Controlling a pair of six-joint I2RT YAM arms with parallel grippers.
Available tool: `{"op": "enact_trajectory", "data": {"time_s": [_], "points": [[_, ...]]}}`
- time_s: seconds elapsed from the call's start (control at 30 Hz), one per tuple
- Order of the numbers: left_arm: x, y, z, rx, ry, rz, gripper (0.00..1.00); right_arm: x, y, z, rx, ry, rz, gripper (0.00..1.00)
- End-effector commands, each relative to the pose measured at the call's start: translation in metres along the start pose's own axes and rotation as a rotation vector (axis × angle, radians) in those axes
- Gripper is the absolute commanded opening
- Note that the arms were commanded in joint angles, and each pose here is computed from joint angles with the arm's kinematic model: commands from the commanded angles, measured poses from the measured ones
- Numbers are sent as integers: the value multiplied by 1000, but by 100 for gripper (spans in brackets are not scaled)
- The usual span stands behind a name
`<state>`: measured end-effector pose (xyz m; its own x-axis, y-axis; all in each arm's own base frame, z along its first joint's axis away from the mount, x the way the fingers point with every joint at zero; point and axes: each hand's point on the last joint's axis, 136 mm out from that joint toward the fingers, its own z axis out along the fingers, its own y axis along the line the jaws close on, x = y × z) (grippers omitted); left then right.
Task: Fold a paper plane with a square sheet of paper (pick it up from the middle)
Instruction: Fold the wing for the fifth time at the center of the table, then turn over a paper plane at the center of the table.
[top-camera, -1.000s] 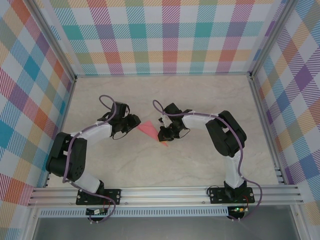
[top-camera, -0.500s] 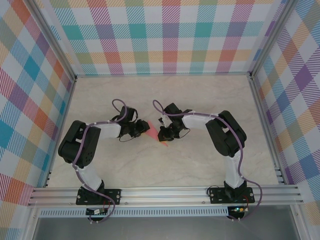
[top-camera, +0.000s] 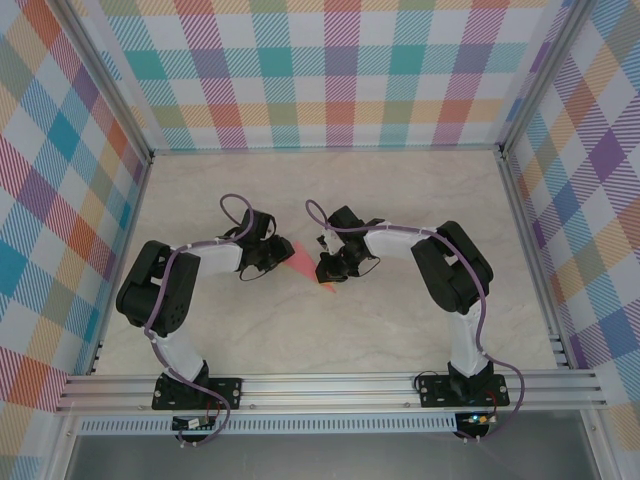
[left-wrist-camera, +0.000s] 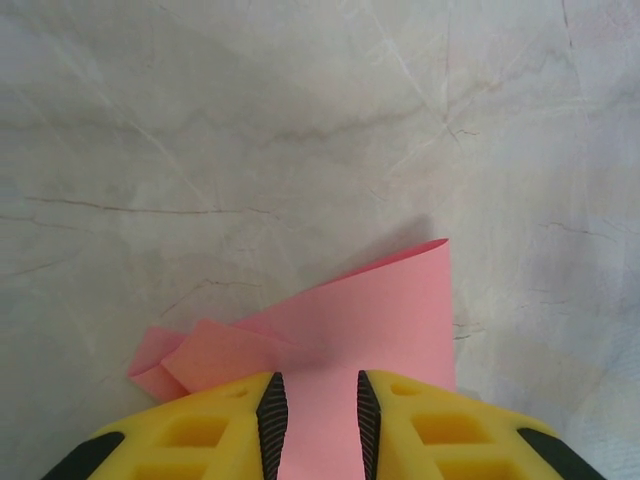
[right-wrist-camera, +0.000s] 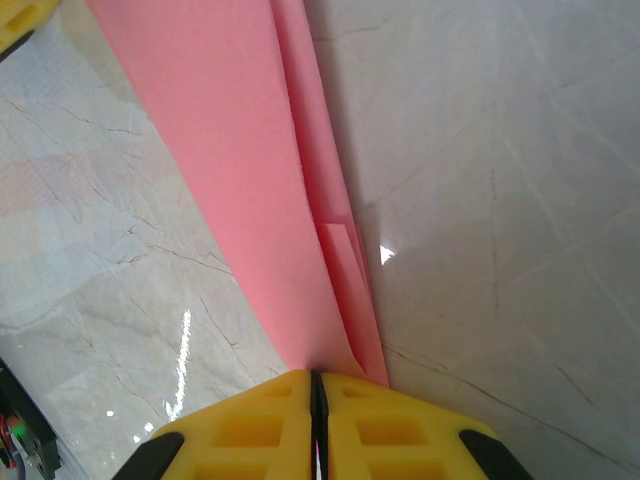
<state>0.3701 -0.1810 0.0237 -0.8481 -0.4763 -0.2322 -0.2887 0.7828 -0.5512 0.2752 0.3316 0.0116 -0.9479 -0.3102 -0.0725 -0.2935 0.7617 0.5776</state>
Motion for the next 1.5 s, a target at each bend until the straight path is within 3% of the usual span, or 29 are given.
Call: {"op": "enact_trajectory", "data": {"time_s": [0.0,0.37,0.53,0.67,0.77,0.83,0.97,1.2,1.47], "points": [[-12,53,-8,-210,-76,-68,30,49,-75,30,260,152,105,10],[-27,70,-22,-253,-129,-98,32,52,-78,31,267,160,108,10],[-38,48,-39,-191,-151,-52,32,44,-67,26,231,136,91,10],[-42,33,-58,-154,-165,-17,34,24,-33,12,122,65,45,13],[-38,23,-67,-129,-158,4,36,3,1,-9,33,-17,-2,18],[-32,16,-72,-118,-150,23,39,-10,21,-28,-5,-81,-37,27],[-16,7,-82,-144,-130,58,44,-24,36,-63,14,-202,-68,42],[9,-7,-89,-245,-124,83,58,-25,-2,-98,199,-356,-12,58],[46,-40,-59,-214,-76,27,71,-18,-61,-116,378,-425,75,80]]}}
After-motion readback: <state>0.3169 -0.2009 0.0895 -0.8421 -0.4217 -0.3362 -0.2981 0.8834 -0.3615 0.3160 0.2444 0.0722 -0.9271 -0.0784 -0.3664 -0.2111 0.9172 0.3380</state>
